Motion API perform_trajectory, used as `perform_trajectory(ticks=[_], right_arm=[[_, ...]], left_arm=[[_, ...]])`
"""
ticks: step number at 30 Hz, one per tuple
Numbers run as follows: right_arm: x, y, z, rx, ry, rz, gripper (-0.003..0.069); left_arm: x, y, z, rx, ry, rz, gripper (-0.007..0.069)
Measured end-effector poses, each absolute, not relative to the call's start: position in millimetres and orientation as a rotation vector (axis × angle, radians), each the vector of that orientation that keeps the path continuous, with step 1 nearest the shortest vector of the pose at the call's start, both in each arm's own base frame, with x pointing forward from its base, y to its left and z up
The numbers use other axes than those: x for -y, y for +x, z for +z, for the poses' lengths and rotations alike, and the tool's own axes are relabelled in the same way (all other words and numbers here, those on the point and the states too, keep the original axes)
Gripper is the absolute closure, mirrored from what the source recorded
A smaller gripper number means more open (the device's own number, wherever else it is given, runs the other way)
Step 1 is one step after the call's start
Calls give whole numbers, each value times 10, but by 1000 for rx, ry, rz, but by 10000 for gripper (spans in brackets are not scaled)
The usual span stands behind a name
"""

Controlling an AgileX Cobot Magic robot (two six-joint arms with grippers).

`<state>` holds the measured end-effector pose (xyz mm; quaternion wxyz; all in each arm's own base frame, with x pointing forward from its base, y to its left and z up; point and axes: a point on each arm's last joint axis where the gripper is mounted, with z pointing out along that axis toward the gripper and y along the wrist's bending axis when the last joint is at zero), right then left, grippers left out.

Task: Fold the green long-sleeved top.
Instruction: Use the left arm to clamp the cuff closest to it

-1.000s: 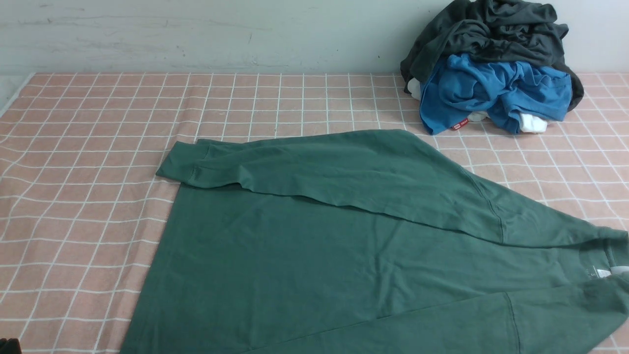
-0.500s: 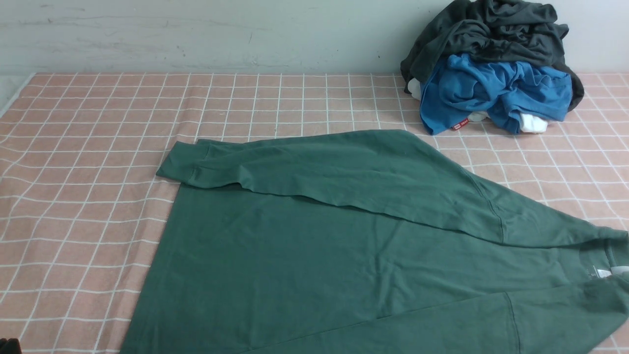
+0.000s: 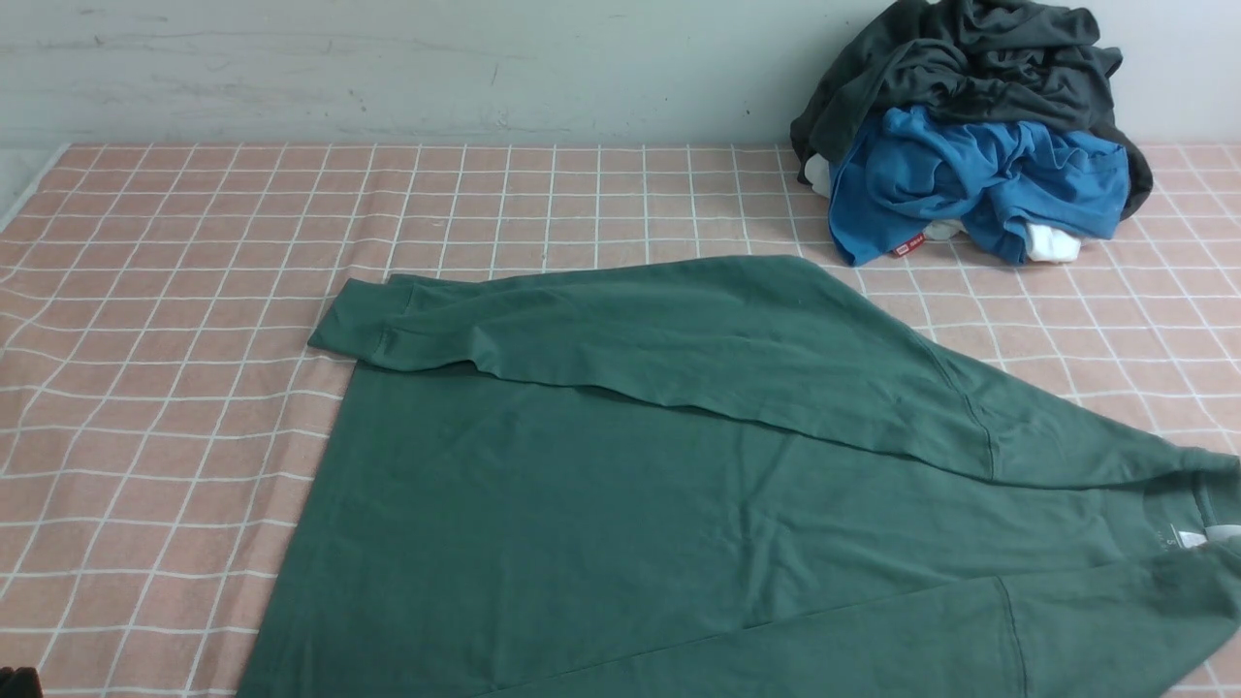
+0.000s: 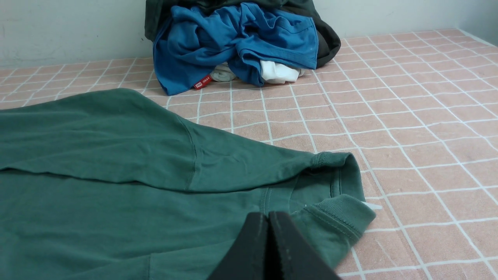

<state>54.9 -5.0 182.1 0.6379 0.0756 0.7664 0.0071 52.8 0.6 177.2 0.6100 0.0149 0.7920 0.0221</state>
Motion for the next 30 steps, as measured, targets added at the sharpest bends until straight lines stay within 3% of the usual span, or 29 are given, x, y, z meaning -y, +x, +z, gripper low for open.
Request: perform_trajectory(ticks=[17,20,22,23,24,25,26,27,28,30], right_arm=[[41,549,1821,-1747,198,52,673],[17,551,1821,-1738,280,159,673],[-29,554,1827,-1708,442,362,673],[-57,554,1837,-1672,585,539,673],[-79,555,1839,-1647,675,650,673],[-88,555,1842,-1637,705,692,673],[-115,556,1873,-1574,828,856,673],[-117,556,1877,-1568,838,870,673],[-135,556,1900,-1517,917,984,673],[-142,556,1908,-1504,932,1014,673]], left_arm=[[-25,532,1773,-1817,53,97,628],[8,543,1789,-1775,-124,-99,628],[44,553,1842,-1689,-380,-385,628],[61,556,1875,-1625,-538,-565,628],[68,558,1895,-1578,-642,-682,628],[67,558,1898,-1572,-649,-688,628],[77,559,1919,-1513,-772,-831,628],[77,559,1921,-1507,-780,-840,628],[80,560,1932,-1486,-808,-878,628],[80,560,1936,-1486,-795,-872,628]])
